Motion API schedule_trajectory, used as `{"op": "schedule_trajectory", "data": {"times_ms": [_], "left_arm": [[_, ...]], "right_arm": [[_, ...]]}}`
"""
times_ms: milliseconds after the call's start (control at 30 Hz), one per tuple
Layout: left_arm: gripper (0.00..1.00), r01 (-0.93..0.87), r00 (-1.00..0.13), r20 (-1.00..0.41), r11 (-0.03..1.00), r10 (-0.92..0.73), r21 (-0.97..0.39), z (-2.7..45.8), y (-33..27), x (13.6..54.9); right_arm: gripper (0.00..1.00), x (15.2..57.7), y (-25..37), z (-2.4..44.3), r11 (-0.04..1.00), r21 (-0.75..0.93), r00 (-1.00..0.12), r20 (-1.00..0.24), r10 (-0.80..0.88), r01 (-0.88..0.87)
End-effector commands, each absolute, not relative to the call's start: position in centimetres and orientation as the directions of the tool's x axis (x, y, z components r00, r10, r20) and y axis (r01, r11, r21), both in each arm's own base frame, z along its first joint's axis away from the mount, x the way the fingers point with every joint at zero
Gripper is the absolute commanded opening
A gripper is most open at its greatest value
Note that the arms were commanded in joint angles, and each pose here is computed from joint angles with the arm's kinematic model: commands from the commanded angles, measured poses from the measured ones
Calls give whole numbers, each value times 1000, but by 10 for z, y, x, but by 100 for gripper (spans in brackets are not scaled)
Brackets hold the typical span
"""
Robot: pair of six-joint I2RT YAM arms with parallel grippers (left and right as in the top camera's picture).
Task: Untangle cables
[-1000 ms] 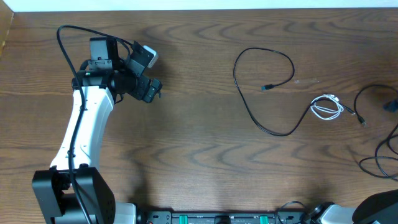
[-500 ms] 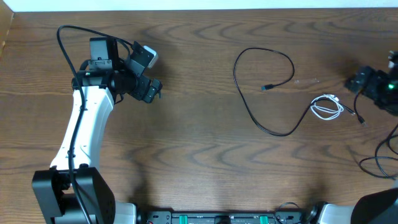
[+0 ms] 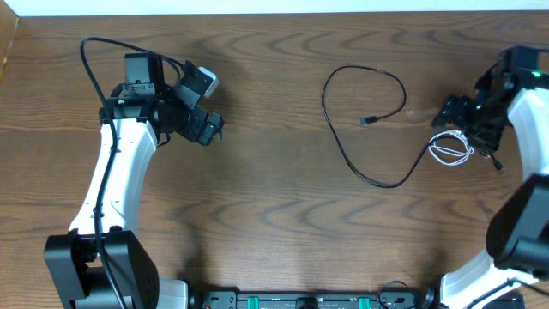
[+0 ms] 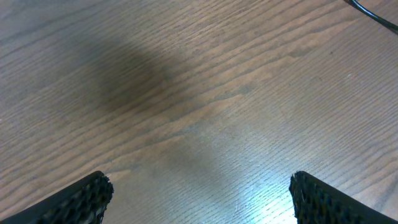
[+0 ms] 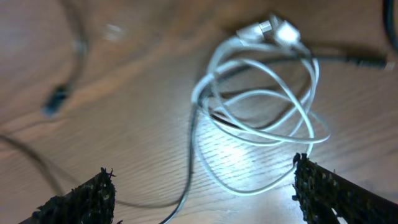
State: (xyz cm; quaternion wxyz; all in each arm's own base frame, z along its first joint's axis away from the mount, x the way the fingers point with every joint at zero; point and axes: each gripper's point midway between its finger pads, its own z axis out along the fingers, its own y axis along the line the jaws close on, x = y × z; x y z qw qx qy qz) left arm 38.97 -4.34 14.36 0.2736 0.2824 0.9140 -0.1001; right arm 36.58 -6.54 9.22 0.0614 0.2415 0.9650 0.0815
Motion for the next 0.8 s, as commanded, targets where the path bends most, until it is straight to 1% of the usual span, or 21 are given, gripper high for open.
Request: {"op": "schedule_trajectory", "data": {"times_ms": [0, 67, 200, 367, 600, 700, 767], "left_arm": [[92, 564, -706, -552, 824, 443, -59, 139, -45, 388], [92, 564, -705, -553, 824, 444, -58, 139, -45, 388], [93, 564, -703, -556, 824, 444, -56, 140, -45, 389], [93, 564, -702, -557, 824, 444, -55, 140, -45, 390], [92, 564, -702, -557, 824, 444, -54, 140, -45, 390], [92, 564, -702, -557, 824, 444, -54, 140, -45, 390], [92, 564, -702, -558, 824, 444, -55, 140, -45, 390]], "right_arm": [[90, 352, -78, 70, 823, 46, -823, -13, 568, 567], [91, 344, -84, 66, 812, -6, -812, 3, 583, 583], [91, 334, -96, 66, 789, -94, -793, -4, 609, 607], [92, 330, -95, 64, 783, -105, -787, 7, 617, 613], [91, 325, -93, 36, 768, -97, -771, 1, 636, 633], [87, 326, -84, 21, 770, -41, -771, 7, 637, 637], [76, 329, -78, 13, 769, -1, -769, 3, 639, 639]]}}
